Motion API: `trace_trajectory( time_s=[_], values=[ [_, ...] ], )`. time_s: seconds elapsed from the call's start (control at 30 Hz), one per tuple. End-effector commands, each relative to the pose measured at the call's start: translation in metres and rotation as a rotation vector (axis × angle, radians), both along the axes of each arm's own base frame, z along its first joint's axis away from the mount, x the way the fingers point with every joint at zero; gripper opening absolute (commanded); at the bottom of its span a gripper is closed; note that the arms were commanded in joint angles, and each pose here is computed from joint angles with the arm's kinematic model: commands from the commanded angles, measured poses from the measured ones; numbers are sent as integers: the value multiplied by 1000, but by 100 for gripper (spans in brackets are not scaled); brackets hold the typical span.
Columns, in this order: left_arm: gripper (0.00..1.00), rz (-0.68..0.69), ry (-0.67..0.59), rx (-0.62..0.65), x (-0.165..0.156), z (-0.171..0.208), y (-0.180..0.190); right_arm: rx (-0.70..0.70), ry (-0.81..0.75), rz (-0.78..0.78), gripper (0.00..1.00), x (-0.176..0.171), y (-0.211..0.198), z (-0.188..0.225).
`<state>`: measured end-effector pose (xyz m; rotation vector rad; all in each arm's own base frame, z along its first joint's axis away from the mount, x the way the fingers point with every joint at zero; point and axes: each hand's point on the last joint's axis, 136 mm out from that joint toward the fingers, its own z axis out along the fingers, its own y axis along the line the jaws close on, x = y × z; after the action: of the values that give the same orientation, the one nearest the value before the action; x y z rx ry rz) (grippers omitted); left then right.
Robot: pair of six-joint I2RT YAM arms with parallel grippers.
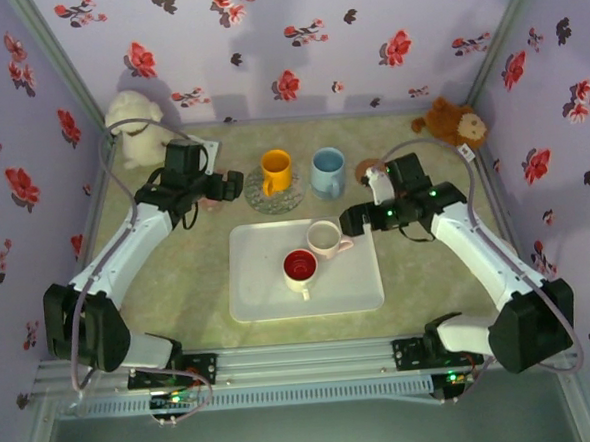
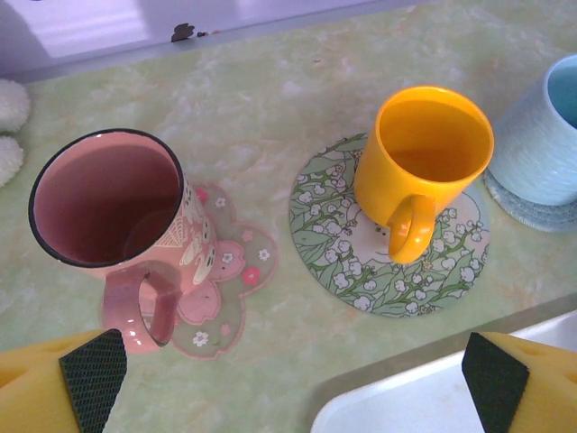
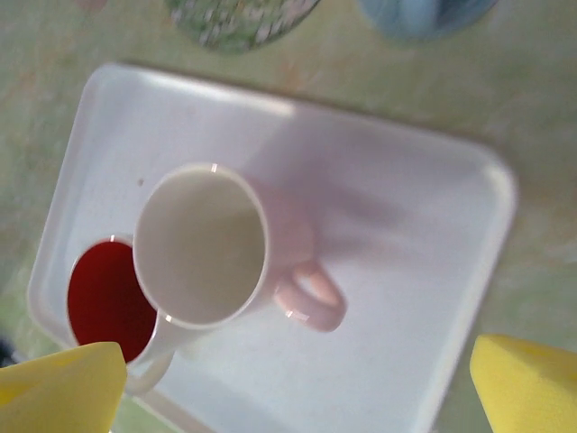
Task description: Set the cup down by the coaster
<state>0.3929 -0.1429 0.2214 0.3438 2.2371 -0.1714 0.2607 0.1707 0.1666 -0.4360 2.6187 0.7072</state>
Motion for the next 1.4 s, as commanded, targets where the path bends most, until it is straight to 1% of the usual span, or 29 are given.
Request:
trace_trajectory(
  time_s=[0.0,0.1,0.23,0.4,0.53,0.63,0.8,1.1,1.37],
  values=[
    [99,2,-18,-26,-3,7,2,50,66,71,99,-18,16,-10],
    [99,7,-22,-27,-3,8,3,56,60,98,99,-20,23,-22],
    [99,12,-20,-25,-3,8,4,68,30,137,99,-11,35,-29],
    [99,19,-13,-12,-4,5,6,100,42,176,99,-4,49,-38],
    [99,22,-7,-3,-4,1,8,94,30,192,99,-2,51,-44],
    [99,23,0,1,-2,-1,8,83,54,216,99,-3,53,-48],
    [99,23,-6,2,-1,1,7,69,79,264,99,-15,60,-48],
    [99,24,2,9,-2,0,8,68,98,267,99,-36,60,-45],
    [100,30,2,3,0,-1,8,-27,142,296,99,-60,58,-56]
  ],
)
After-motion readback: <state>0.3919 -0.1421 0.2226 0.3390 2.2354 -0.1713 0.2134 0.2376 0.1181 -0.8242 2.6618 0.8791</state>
